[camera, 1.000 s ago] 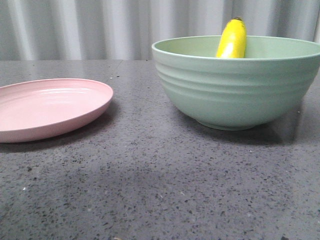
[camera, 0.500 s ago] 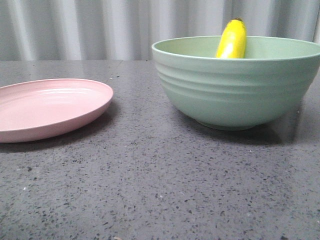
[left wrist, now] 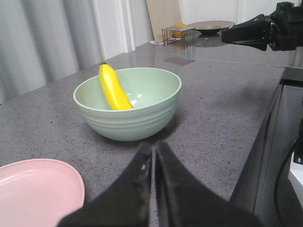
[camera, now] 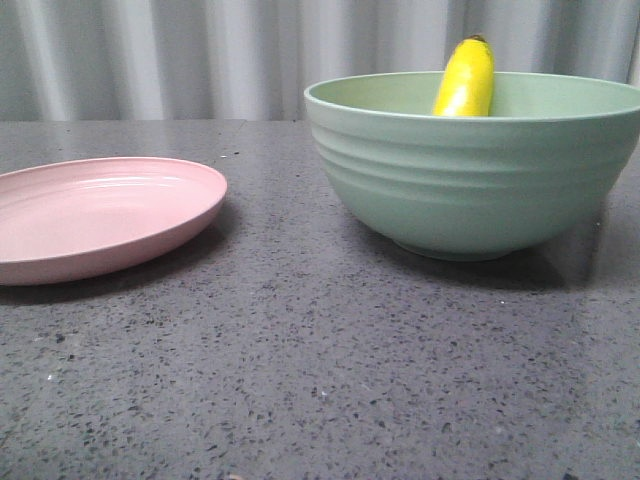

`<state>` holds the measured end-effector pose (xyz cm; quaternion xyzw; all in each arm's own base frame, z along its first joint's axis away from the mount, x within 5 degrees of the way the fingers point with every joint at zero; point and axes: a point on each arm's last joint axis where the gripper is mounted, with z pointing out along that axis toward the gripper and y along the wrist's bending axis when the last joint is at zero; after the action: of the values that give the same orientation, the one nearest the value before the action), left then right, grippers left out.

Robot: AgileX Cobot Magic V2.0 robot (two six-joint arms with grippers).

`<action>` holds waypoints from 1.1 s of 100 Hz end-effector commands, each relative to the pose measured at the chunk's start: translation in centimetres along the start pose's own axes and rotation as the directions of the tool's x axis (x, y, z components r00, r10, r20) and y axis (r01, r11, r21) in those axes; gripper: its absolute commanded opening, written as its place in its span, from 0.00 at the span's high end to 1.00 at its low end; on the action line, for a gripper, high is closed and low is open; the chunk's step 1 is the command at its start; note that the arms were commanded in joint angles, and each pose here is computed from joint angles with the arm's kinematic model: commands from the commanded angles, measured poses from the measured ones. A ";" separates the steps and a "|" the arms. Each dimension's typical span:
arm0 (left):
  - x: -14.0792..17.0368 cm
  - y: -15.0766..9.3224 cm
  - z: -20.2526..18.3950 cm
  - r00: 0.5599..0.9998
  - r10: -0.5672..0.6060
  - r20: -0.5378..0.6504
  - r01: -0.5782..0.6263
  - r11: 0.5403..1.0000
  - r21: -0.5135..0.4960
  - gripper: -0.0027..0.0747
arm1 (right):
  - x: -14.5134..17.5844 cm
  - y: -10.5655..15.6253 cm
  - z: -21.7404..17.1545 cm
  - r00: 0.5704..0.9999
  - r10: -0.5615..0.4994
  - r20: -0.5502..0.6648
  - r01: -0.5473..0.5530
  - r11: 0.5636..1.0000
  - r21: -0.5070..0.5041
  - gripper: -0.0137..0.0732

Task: Transfer banana from pink plate to green bowl

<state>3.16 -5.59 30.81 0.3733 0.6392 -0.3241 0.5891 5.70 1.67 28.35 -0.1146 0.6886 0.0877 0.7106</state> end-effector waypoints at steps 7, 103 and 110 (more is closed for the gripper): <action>-1.4 0.1 -0.1 0.996 -0.019 0.089 0.020 1.000 -0.012 0.99 | -1.5 -0.1 0.0 0.995 -0.021 0.102 0.020 1.000 0.013 0.92; 9.2 4.3 -2.1 0.974 0.153 0.168 0.040 0.615 -0.788 0.99 | -1.5 -0.1 0.0 0.995 -0.021 0.102 0.020 1.000 0.013 0.92; 9.7 4.1 -2.4 0.982 0.124 0.145 0.044 0.591 -0.805 0.99 | -1.5 -0.1 0.0 0.995 -0.021 0.102 0.020 1.000 0.013 0.92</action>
<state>5.59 -0.81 21.80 0.0710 0.6514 -0.0275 0.7549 5.70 1.67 28.38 -0.1149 0.6872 0.0872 0.7120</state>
